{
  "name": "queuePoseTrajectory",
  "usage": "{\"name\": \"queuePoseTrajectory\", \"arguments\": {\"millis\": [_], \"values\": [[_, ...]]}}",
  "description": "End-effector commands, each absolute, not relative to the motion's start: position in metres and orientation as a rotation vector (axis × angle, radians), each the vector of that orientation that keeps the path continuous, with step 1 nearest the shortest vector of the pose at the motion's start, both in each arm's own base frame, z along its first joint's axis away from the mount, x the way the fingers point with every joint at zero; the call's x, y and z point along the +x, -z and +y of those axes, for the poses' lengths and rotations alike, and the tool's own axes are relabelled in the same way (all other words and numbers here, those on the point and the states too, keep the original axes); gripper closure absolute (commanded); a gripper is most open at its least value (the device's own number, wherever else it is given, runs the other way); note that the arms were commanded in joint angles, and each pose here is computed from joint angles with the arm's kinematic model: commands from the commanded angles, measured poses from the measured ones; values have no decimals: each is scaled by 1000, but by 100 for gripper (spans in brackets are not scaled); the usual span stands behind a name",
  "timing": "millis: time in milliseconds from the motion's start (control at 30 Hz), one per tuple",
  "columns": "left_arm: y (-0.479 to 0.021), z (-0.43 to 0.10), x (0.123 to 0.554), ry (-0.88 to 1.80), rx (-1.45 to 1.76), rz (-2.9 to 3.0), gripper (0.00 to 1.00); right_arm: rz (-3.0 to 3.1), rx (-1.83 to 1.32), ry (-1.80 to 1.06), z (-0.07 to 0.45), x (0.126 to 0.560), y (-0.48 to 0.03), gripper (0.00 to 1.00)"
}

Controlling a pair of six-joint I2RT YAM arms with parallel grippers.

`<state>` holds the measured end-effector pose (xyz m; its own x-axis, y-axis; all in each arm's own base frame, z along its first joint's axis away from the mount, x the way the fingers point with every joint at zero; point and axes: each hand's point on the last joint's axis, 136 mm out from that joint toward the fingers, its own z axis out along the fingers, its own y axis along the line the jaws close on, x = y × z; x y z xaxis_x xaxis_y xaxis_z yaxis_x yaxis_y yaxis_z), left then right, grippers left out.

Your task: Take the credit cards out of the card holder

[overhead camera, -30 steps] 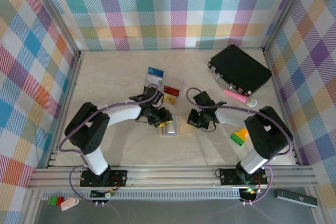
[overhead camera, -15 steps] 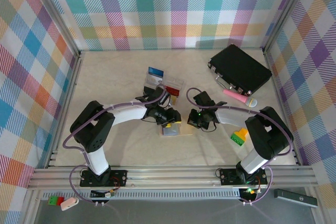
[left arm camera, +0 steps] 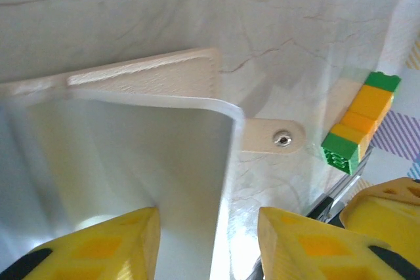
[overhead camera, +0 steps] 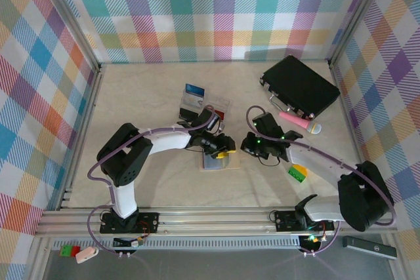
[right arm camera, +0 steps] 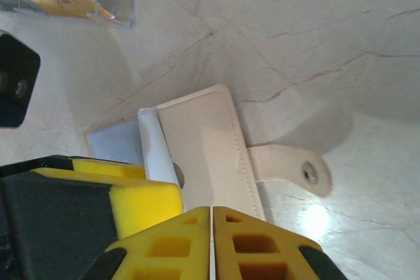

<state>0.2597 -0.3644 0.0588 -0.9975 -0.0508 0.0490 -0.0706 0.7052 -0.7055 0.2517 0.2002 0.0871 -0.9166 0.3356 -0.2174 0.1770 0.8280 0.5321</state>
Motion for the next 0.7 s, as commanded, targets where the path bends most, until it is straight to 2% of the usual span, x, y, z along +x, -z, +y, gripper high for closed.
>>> {"name": "queuePoseTrajectory", "arguments": {"millis": [0,233,400,500,667], "values": [[-63,-373,261,-1226,99,-2853,54,2718,435,-678,186,246,-82,90],[-74,-365,268,-1265,137,-2861,46,2728,366,-736,196,246,-91,90],[-73,-374,276,-1346,196,-2800,45,2717,324,-809,209,249,-100,90],[-68,-381,282,-1369,230,-2778,48,2724,337,-822,211,250,-97,90],[-43,-374,281,-1255,262,-2816,59,2749,360,-839,214,246,-87,90]]}}
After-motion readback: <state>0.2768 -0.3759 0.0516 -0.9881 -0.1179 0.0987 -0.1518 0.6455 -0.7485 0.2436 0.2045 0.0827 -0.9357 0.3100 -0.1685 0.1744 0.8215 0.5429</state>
